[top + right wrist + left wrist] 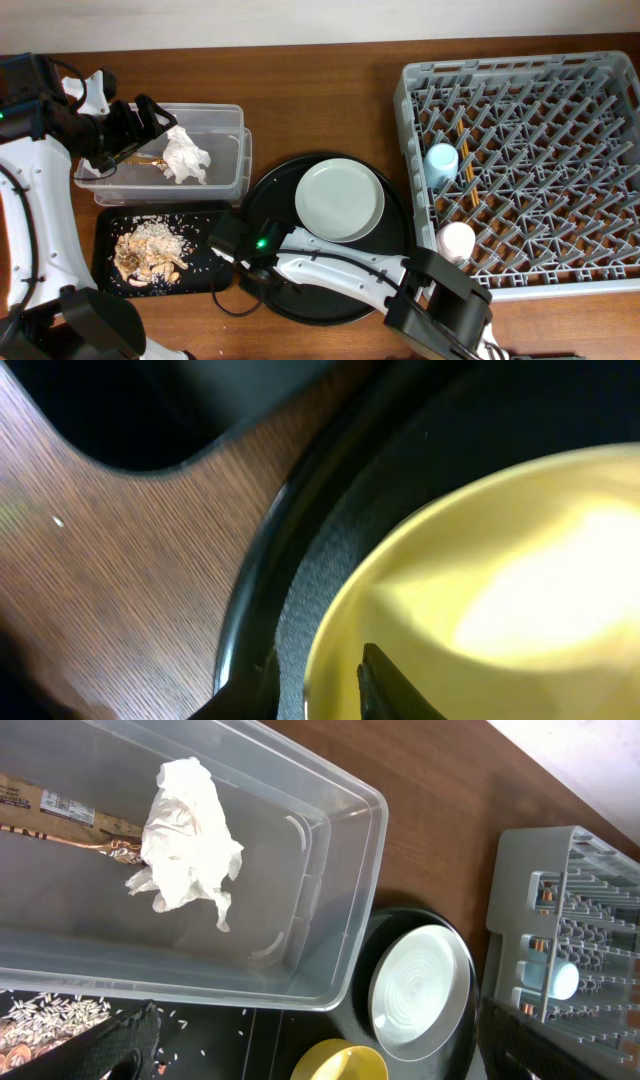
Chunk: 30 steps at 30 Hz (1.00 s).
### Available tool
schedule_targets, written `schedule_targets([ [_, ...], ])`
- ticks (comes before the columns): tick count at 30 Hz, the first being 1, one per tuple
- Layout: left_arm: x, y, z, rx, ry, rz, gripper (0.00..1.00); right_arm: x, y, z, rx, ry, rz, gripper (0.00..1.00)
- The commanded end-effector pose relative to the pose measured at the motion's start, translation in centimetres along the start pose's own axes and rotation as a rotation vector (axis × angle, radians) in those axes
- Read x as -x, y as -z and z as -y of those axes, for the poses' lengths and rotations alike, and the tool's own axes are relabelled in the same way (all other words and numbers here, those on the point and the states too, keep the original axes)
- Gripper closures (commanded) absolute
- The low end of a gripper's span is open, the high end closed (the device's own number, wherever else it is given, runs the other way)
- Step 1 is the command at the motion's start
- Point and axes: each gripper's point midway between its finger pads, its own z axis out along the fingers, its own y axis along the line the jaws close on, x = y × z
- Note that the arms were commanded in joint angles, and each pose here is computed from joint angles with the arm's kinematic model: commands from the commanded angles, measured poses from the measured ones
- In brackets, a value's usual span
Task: Sort waste into correct bins and load items into the dishwasher rack
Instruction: 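Reach the right gripper to the yellow bowl and grasp its rim, then lift the yellow bowl with the right gripper and set it in the rack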
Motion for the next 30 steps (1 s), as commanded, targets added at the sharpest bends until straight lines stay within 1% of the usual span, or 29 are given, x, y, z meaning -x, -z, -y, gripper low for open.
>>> schedule_targets([
  [1,0.1,0.2,-0.1,-0.001,0.005,0.006,0.01,-0.9,-0.7,0.3,-0.014,-0.013,-0.033,0.75],
  [3,0.1,0.2,-0.1,-0.001,0.005,0.006,0.01,-0.9,-0.7,0.3,-0.014,-0.013,-0.032,0.8],
  [4,0.1,0.2,-0.1,-0.001,0.005,0.005,0.01,-0.9,-0.7,0.3,-0.014,-0.012,-0.033,0.85],
  [5,0.1,0.2,-0.1,-0.001,0.005,0.006,0.01,-0.9,-0.7,0.3,-0.014,-0.013,-0.033,0.96],
  [8,0.1,0.2,-0.1,-0.001,0.005,0.006,0.01,-0.9,-0.7,0.2,-0.004,-0.013,-0.034,0.96],
  [10,0.1,0.2,-0.1,-0.001,0.005,0.006,0.01,-0.6,0.5,-0.1,0.007,-0.011,-0.019,0.96],
  [11,0.1,0.2,-0.1,-0.001,0.005,0.006,0.0,-0.2,1.6,-0.3,0.019,-0.01,0.004,0.96],
  [12,0.1,0.2,-0.1,-0.001,0.005,0.006,0.01,0.9,4.1,-0.3,0.024,-0.013,0.059,0.96],
  [14,0.1,0.2,-0.1,-0.001,0.005,0.006,0.01,2.5,9.8,1.1,0.009,-0.005,0.182,0.96],
  [16,0.1,0.2,-0.1,-0.001,0.005,0.006,0.01,3.1,13.6,2.9,-0.011,0.001,0.265,0.96],
  [17,0.1,0.2,-0.1,-0.001,0.005,0.006,0.01,3.2,17.6,6.0,-0.043,-0.058,0.354,0.96],
  [19,0.1,0.2,-0.1,-0.001,0.005,0.006,0.01,2.5,21.9,10.7,-0.065,-0.142,0.456,0.96],
  [21,0.1,0.2,-0.1,-0.001,0.005,0.006,0.01,1.1,25.7,16.0,-0.006,-0.202,0.576,0.96],
  [22,0.1,0.2,-0.1,-0.001,0.005,0.006,0.01,-0.3,27.2,19.7,0.019,-0.263,0.635,0.96],
  [24,0.1,0.2,-0.1,-0.001,0.005,0.006,0.01,-2.8,29.0,25.2,0.076,-0.332,0.743,0.96],
  [27,0.1,0.2,-0.1,-0.001,0.005,0.006,0.01,-5.9,31.6,31.5,0.255,-0.347,0.989,0.96],
  [30,0.1,0.2,-0.1,-0.001,0.005,0.006,0.01,-8.9,32.3,35.2,0.49,-0.305,1.196,0.96],
])
